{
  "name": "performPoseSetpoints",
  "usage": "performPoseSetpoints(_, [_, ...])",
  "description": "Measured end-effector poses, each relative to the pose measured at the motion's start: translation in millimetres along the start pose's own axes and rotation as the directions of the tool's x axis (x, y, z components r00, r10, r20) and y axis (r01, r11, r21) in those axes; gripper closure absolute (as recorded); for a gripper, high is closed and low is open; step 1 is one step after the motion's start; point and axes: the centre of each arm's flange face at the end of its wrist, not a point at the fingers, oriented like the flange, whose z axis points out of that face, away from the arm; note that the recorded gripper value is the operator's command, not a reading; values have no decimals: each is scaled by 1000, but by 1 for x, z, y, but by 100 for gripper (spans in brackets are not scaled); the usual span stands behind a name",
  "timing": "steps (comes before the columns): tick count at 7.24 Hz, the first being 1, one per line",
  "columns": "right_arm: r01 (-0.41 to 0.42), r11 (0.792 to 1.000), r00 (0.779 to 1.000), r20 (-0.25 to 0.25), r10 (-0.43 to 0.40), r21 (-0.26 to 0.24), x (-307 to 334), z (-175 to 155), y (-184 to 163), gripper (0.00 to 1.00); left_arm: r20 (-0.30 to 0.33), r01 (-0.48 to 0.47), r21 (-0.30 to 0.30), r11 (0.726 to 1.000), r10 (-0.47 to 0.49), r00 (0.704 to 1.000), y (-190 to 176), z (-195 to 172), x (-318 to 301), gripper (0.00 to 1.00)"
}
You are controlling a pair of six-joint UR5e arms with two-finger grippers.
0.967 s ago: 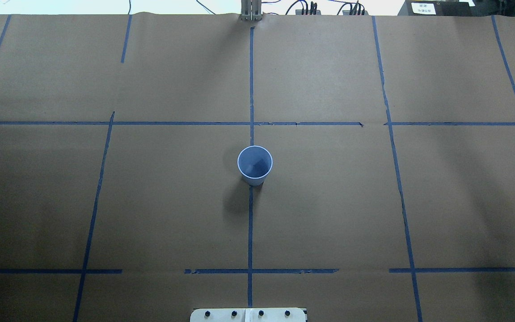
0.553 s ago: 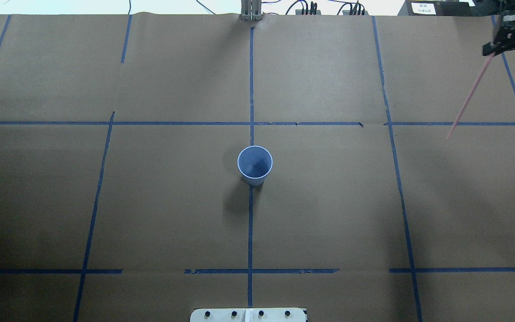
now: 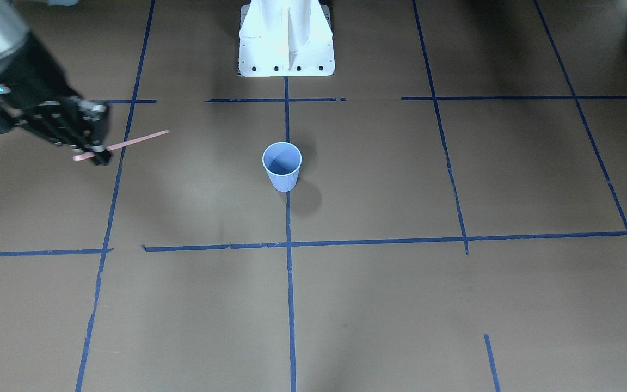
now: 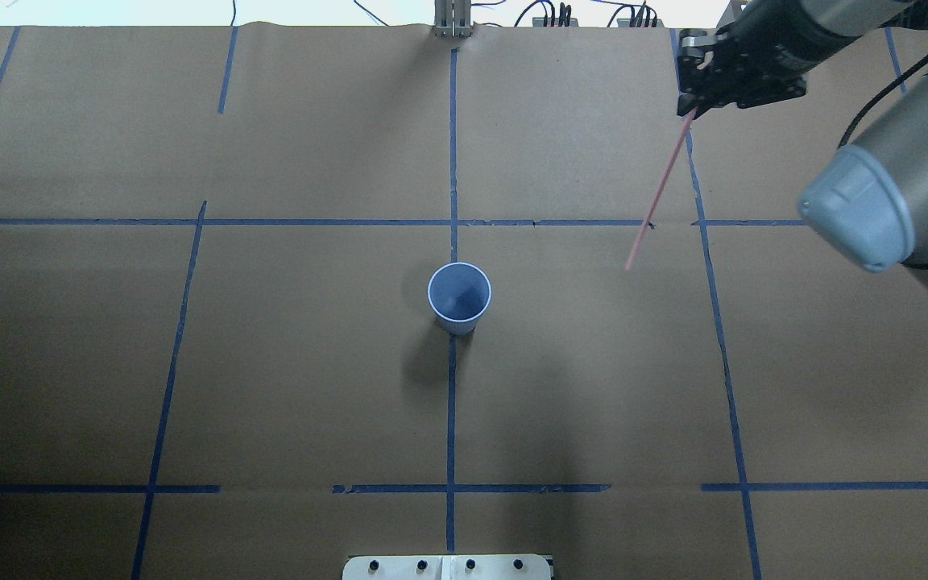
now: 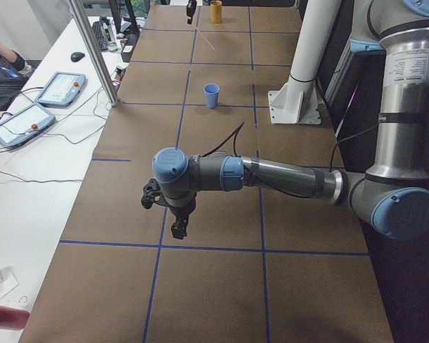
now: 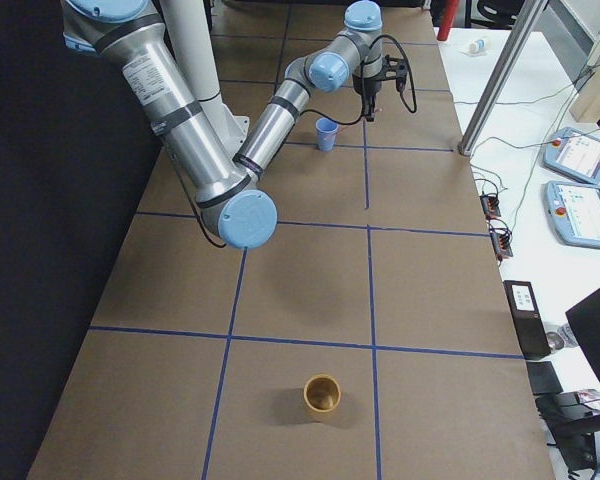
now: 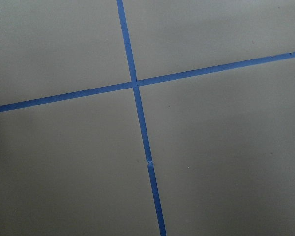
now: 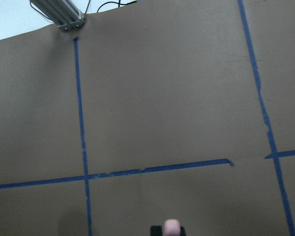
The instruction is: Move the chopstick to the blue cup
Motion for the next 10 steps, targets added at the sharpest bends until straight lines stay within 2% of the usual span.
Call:
performPoseSetpoints(2, [-46,998,999,4,46,34,-83,20,18,100,1,1,2,1000,-1,1000,-2,-1,1,0])
performPoseSetpoints(5, [-82,994,994,-60,86,70,-180,59,28,100,1,-3,7,1000,3,1000,-3,-4,3,0])
performPoseSetpoints(7, [-83,994,991,-101,90,76,-195,84,35,100,1,2,11,1000,-2,1000,-5,-6,5,0])
performPoseSetpoints(10, [-73,995,985,-149,83,74,-182,113,49,100,1,8,15,1000,-8,1000,-5,-7,7,0])
